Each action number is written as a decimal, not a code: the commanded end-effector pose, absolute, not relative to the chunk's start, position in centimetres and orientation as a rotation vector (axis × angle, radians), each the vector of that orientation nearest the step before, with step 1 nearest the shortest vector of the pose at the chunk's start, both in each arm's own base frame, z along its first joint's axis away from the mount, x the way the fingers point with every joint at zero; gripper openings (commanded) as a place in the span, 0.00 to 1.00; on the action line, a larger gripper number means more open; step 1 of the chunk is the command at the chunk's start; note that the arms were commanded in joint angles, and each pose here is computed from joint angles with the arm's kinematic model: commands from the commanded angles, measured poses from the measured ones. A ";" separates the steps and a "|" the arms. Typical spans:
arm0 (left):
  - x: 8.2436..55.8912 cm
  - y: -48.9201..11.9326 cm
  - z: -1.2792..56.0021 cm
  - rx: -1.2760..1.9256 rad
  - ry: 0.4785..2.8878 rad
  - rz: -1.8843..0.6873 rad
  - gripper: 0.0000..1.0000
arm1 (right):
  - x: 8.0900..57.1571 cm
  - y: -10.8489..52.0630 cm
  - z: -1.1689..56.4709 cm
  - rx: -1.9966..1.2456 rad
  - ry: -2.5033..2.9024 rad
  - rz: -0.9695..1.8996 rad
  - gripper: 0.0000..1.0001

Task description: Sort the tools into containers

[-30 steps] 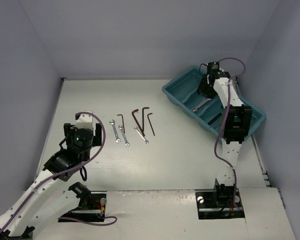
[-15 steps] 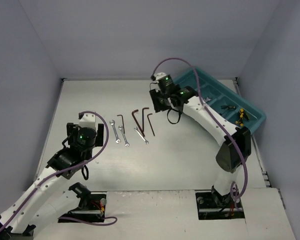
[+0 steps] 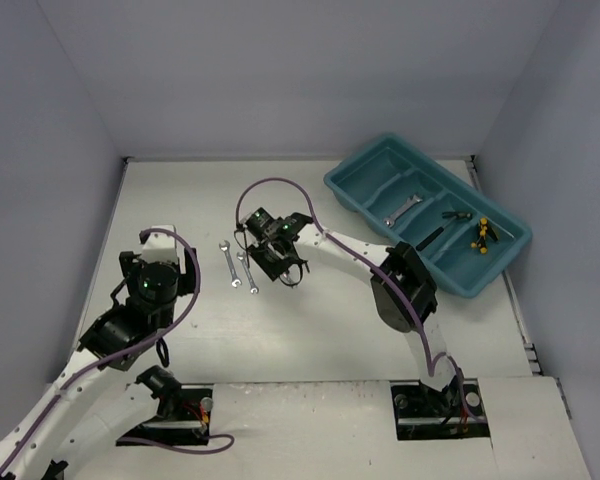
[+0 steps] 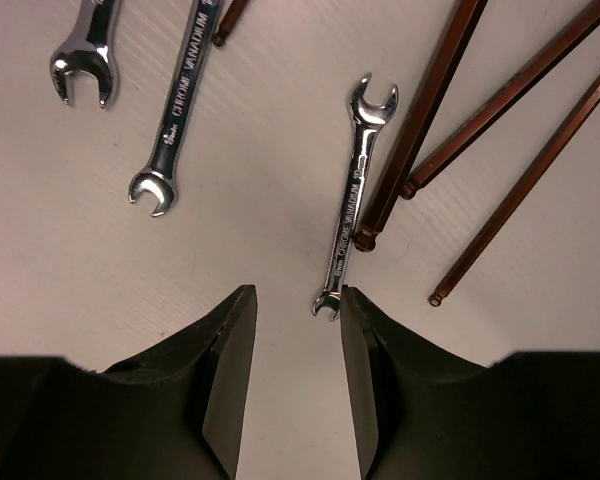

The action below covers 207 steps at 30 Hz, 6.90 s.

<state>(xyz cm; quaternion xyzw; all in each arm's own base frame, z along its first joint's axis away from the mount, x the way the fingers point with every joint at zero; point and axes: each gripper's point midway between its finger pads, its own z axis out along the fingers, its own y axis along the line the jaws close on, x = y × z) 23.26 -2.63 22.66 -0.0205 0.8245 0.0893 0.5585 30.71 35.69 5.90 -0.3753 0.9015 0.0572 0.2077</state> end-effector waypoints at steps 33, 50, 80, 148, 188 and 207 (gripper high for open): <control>23.4 -2.0 24.3 -0.119 1.893 0.213 0.81 | 35.6 36.1 2.7 -1.021 2.522 0.112 0.33; 23.5 -2.0 24.3 -0.116 1.896 0.220 0.81 | 30.5 30.3 1.5 -1.010 2.684 -0.022 0.00; 23.6 -2.0 24.3 -0.098 1.900 0.231 0.81 | 23.3 25.9 -2.3 -1.111 2.953 -0.024 0.00; 37.8 -12.3 9.5 -0.389 2.624 -0.041 0.55 | 40.6 8.0 23.3 0.051 2.303 0.012 0.41; 37.6 -10.3 3.6 -0.505 2.774 -0.007 0.00 | 36.4 15.0 22.1 -0.213 2.336 0.416 0.42; 38.5 -17.2 24.1 -0.254 2.157 -0.763 0.00 | 31.7 34.7 26.1 -0.629 2.061 0.857 0.60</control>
